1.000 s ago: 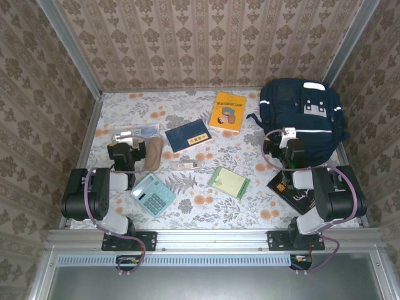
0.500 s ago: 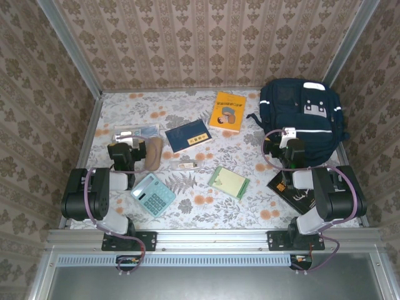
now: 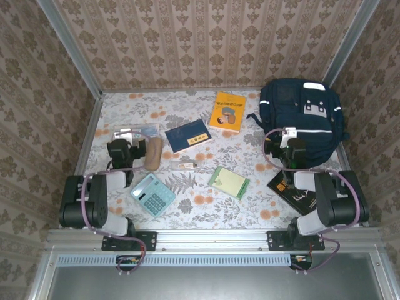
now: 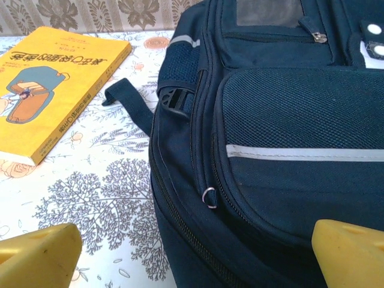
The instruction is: Pack the student bag
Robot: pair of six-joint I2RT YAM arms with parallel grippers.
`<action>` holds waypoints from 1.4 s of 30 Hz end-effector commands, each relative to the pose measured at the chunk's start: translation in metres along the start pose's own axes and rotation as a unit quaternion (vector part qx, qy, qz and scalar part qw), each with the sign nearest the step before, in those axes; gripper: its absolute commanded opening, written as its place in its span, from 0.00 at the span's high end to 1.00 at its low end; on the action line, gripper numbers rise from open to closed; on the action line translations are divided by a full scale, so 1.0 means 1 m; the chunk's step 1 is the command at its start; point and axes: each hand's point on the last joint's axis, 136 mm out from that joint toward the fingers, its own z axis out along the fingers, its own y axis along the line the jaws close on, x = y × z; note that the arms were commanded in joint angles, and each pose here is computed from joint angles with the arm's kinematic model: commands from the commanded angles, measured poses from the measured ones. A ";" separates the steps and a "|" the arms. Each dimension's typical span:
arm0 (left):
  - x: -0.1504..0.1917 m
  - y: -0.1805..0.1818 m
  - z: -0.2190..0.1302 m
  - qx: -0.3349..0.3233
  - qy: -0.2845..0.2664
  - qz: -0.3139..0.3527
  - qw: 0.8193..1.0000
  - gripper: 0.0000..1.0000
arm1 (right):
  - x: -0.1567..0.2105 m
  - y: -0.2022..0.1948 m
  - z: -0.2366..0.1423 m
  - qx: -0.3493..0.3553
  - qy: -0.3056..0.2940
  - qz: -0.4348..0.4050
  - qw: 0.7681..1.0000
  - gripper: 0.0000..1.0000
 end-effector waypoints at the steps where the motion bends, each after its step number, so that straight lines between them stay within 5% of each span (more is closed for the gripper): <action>1: -0.038 0.018 -0.013 -0.033 0.022 -0.036 0.999 0.00 | -0.050 -0.009 -0.019 0.027 -0.028 0.025 0.999 0.00; 5: -0.070 0.044 -0.036 -0.088 0.078 -0.137 0.984 0.00 | -0.081 -0.046 -0.050 0.130 -0.022 0.143 0.981 0.00; 9: -0.089 0.029 -0.049 -0.030 0.129 -0.172 0.976 0.00 | -0.097 -0.045 -0.058 0.125 0.022 0.132 0.983 0.01; 15: -0.103 -0.004 -0.057 0.055 0.127 -0.216 0.967 0.00 | -0.086 -0.045 -0.029 0.131 0.100 0.139 0.976 0.00; 20: -0.109 -0.030 -0.066 0.092 0.133 -0.194 0.968 0.00 | -0.058 -0.039 0.016 0.127 0.214 0.155 0.956 0.00; 30: -0.109 -0.065 -0.076 0.123 0.148 -0.137 0.972 0.00 | -0.039 -0.016 0.085 0.084 0.297 0.188 0.932 0.00; 42: -0.109 -0.073 -0.077 0.122 0.148 -0.122 0.974 0.00 | 0.020 0.099 0.089 -0.049 0.403 0.169 0.898 0.00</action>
